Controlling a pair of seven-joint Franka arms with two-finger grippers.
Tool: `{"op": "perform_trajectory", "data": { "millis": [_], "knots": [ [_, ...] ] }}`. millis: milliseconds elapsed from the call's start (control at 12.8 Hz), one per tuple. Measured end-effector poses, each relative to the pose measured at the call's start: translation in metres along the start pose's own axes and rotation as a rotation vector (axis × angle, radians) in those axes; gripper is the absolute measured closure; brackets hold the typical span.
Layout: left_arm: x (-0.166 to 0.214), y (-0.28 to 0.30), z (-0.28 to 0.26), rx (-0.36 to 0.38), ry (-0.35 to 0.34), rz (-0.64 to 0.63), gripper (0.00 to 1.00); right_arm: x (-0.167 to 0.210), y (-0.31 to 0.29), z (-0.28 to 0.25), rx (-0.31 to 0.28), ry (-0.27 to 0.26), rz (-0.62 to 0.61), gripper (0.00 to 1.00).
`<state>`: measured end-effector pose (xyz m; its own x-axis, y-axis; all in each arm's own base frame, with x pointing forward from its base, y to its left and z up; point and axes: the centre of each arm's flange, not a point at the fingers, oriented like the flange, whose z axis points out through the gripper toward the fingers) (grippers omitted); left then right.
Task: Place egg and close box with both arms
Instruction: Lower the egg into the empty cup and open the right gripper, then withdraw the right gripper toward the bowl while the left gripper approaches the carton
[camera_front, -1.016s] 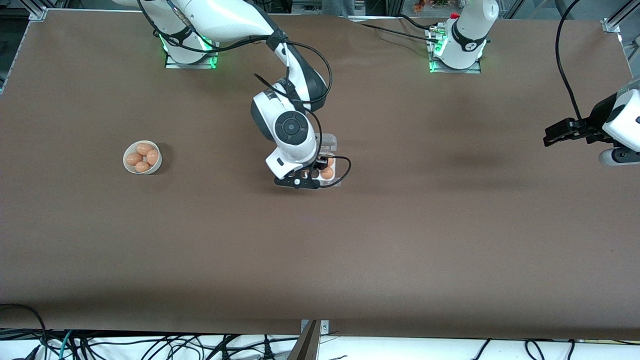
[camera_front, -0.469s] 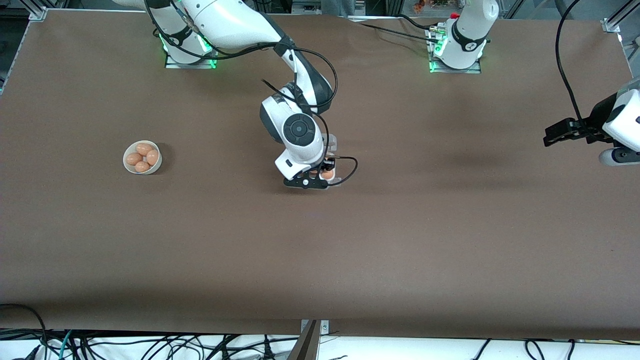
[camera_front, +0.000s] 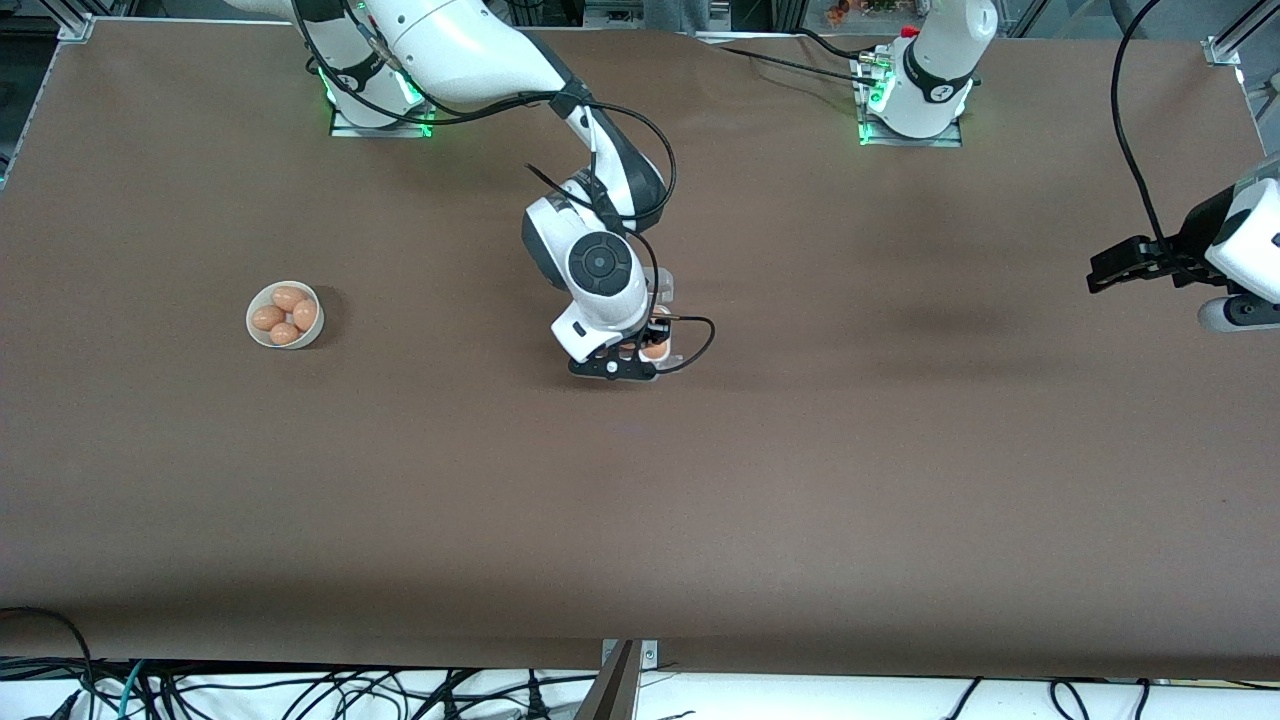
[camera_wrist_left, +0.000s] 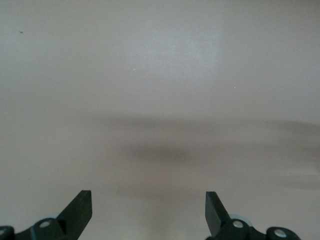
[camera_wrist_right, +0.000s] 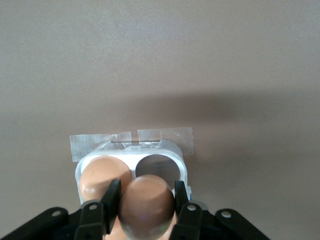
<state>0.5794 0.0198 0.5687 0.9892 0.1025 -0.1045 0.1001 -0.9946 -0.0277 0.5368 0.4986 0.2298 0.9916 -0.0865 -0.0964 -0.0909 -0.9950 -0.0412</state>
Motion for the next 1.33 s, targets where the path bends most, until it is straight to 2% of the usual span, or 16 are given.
{"op": "perform_trajectory", "data": {
  "millis": [156,234,547,1016,1328],
  "knots": [
    [0.0,0.0,0.0,0.0,0.0,0.0,0.0,0.0,0.0,0.0,0.002,0.0,0.001,0.52],
    [0.0,-0.001,0.0,0.0,0.0,-0.001,0.0,0.0,0.0,0.001,0.006,-0.001,0.004,0.45],
    [0.0,-0.004,0.0,0.0,0.0,-0.008,0.0,0.002,-0.002,0.0,0.027,0.006,0.012,0.01],
    [0.0,-0.004,0.0,0.0,0.0,-0.006,0.0,0.021,0.001,-0.023,0.059,0.043,0.025,0.0],
    [-0.002,0.015,0.0,0.001,-0.006,0.021,0.01,0.042,0.021,-0.029,0.052,0.062,0.008,0.0]
  ]
}}
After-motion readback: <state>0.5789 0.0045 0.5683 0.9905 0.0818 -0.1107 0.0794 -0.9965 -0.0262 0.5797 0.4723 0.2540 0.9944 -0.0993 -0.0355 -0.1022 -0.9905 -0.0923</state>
